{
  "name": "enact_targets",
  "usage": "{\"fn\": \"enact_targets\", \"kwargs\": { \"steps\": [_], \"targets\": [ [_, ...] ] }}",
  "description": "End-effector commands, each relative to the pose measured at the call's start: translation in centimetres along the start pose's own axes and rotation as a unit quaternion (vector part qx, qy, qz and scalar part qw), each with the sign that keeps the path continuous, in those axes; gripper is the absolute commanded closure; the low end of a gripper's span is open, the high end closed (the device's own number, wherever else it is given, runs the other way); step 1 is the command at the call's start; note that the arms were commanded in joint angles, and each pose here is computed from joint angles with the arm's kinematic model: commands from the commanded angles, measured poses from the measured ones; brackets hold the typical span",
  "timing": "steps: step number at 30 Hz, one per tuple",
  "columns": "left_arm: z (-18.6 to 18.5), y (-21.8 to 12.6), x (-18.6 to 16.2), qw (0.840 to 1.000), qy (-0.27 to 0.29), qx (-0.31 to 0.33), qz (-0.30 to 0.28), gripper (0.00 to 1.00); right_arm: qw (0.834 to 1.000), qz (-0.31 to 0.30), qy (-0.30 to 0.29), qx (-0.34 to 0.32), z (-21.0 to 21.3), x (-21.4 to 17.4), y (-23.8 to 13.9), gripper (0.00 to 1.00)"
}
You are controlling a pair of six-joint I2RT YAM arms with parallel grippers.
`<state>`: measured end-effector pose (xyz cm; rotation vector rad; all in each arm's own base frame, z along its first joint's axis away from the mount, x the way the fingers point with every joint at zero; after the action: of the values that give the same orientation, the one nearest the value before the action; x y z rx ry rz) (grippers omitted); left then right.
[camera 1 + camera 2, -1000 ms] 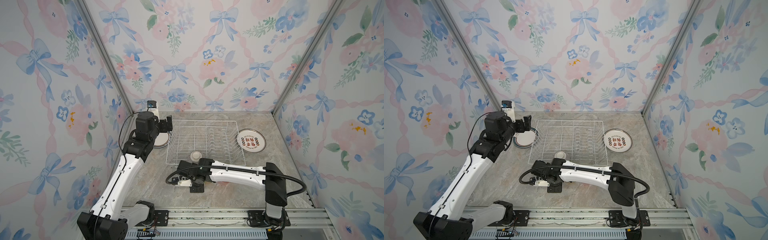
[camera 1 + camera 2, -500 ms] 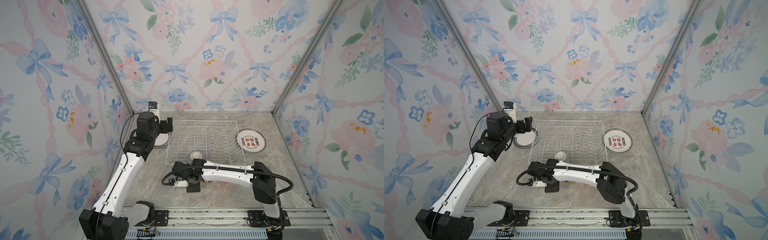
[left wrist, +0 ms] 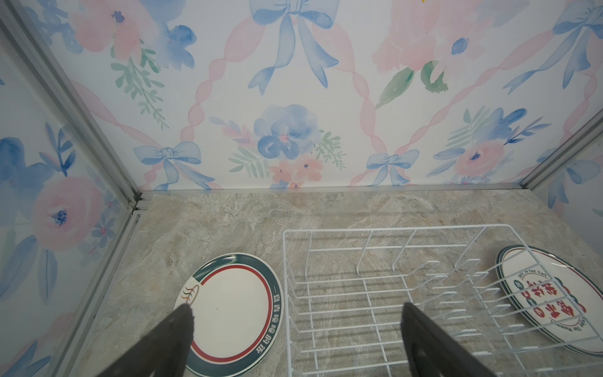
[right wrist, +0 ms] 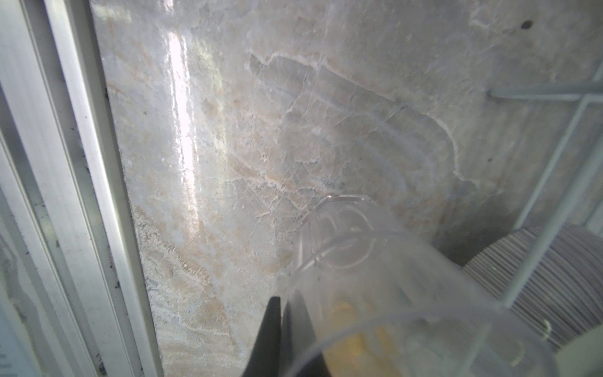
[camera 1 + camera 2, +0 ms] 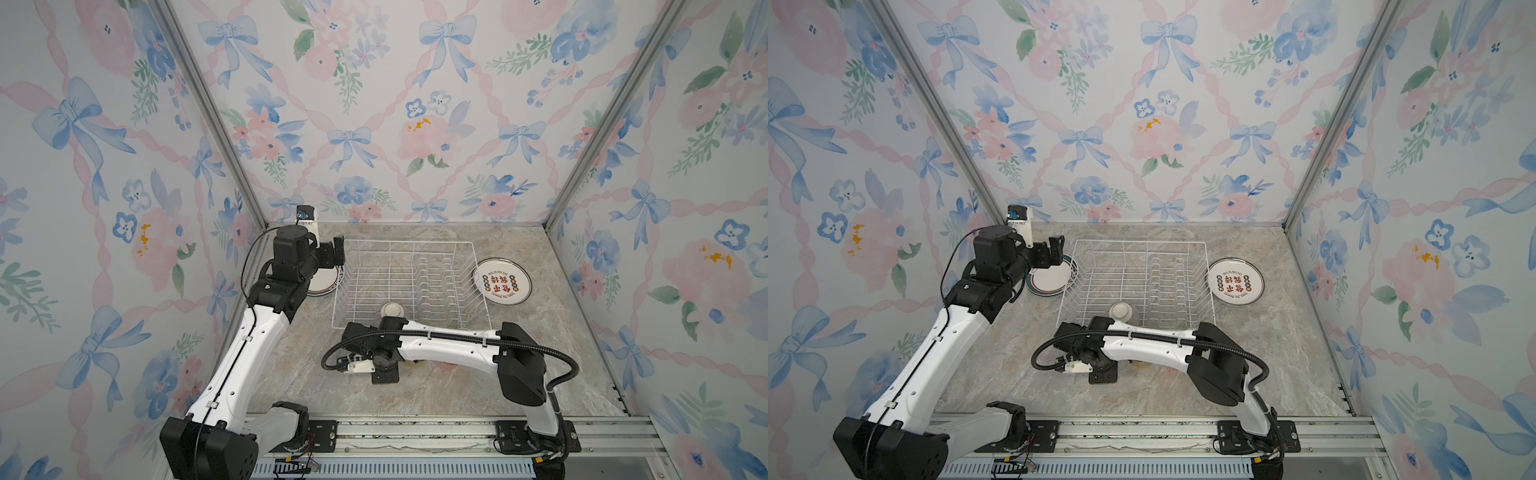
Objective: Unload the mixed dishes from the dish rack
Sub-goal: 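Set the clear glass down beside the yellow cup and open the right gripper, then move both grippers over the rack toward the purple-striped bowl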
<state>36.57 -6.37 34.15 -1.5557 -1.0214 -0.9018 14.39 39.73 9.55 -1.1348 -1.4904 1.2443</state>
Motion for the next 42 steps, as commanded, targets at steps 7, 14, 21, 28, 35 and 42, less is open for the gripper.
{"fn": "enact_targets", "kwargs": {
  "steps": [7, 14, 21, 28, 35, 42],
  "targets": [
    [0.0, 0.3, -0.3, 1.000, 0.010, -0.007, 0.002, 0.02, 1.000, 0.013, 0.005, -0.005, -0.6, -0.4, 0.0, 0.70],
    [0.1, 0.3, -0.5, 1.000, 0.010, -0.006, 0.004, 0.02, 0.999, -0.017, 0.010, -0.027, -1.2, 0.0, -1.6, 0.59],
    [0.2, 0.5, -1.2, 1.000, 0.009, -0.007, 0.013, 0.02, 0.995, -0.086, 0.030, -0.045, -2.1, 0.4, -5.7, 0.58],
    [0.4, 1.0, -2.9, 0.999, 0.006, -0.008, 0.033, 0.02, 0.981, -0.168, 0.086, -0.037, -3.0, -1.6, -11.2, 0.58],
    [-3.3, 2.3, -8.3, 0.986, 0.027, -0.090, 0.137, 0.07, 0.903, -0.327, 0.267, -0.077, -7.9, -9.2, -17.2, 0.53],
    [-7.8, 2.5, -15.9, 0.954, 0.120, -0.072, 0.264, 0.16, 0.844, -0.380, 0.362, -0.107, -10.4, -14.0, -18.1, 0.53]
  ]
}}
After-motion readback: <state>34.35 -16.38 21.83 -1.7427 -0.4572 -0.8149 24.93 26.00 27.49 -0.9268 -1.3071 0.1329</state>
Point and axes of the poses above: each gripper's point midway between its finger pads, its own y axis out along the fingers, its own z axis along the line the jaws close on, x = y × z, the point moved 2 cm from there along -y, back along the fingers, and after that the axes turned 7 degrees about -y, right-handed, at the moved point
